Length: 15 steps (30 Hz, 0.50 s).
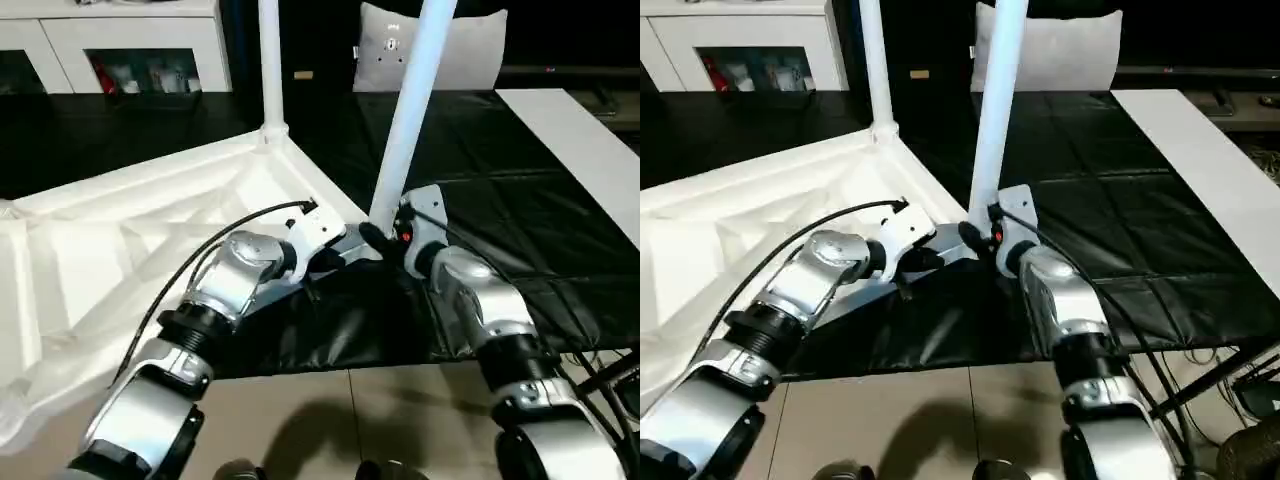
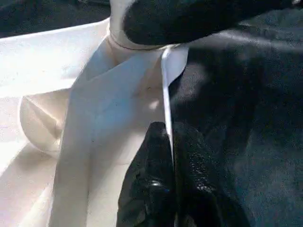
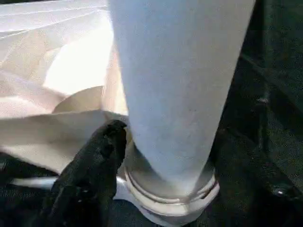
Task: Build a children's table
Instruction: Rotate leg to tighten
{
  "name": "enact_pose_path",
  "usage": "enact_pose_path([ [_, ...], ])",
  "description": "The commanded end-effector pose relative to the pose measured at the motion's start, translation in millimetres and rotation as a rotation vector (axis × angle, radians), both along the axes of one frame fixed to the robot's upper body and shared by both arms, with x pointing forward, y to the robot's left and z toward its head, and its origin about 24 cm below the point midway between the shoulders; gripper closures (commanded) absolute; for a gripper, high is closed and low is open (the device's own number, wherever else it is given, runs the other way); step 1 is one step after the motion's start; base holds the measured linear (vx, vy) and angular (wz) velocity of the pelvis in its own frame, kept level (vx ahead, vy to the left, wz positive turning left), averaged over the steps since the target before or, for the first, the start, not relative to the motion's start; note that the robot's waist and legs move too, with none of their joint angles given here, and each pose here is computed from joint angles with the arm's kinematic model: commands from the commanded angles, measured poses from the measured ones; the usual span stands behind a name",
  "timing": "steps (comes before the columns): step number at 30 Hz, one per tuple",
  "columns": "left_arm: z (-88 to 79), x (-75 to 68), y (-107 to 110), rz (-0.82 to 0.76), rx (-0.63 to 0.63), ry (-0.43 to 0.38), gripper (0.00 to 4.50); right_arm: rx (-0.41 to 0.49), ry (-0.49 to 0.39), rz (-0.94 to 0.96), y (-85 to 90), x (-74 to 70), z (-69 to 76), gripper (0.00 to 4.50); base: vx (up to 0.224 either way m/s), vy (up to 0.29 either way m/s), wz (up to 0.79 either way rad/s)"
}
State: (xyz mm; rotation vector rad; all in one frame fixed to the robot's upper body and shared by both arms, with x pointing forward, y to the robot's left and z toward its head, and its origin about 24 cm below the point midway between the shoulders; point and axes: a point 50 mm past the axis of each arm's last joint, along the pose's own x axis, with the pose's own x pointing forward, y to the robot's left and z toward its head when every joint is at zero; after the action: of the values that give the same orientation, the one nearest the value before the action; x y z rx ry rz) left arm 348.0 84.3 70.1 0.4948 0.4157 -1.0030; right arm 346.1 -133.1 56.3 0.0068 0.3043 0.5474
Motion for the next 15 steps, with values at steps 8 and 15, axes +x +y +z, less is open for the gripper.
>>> enact_pose_path([
  [8, 0.0, -10.7, 26, -0.213, 0.063, -0.009, 4.5, -0.086, -0.061, 0.286, -49.1, -21.5, 8.9, 0.47, 0.0, 0.0, 0.0],
  [15, 1.4, -20.7, 34, -0.384, 0.079, 0.012, 4.5, -0.114, -0.071, 0.499, -62.9, -34.3, 20.6, 0.33, 0.0, 0.0, 0.0],
])
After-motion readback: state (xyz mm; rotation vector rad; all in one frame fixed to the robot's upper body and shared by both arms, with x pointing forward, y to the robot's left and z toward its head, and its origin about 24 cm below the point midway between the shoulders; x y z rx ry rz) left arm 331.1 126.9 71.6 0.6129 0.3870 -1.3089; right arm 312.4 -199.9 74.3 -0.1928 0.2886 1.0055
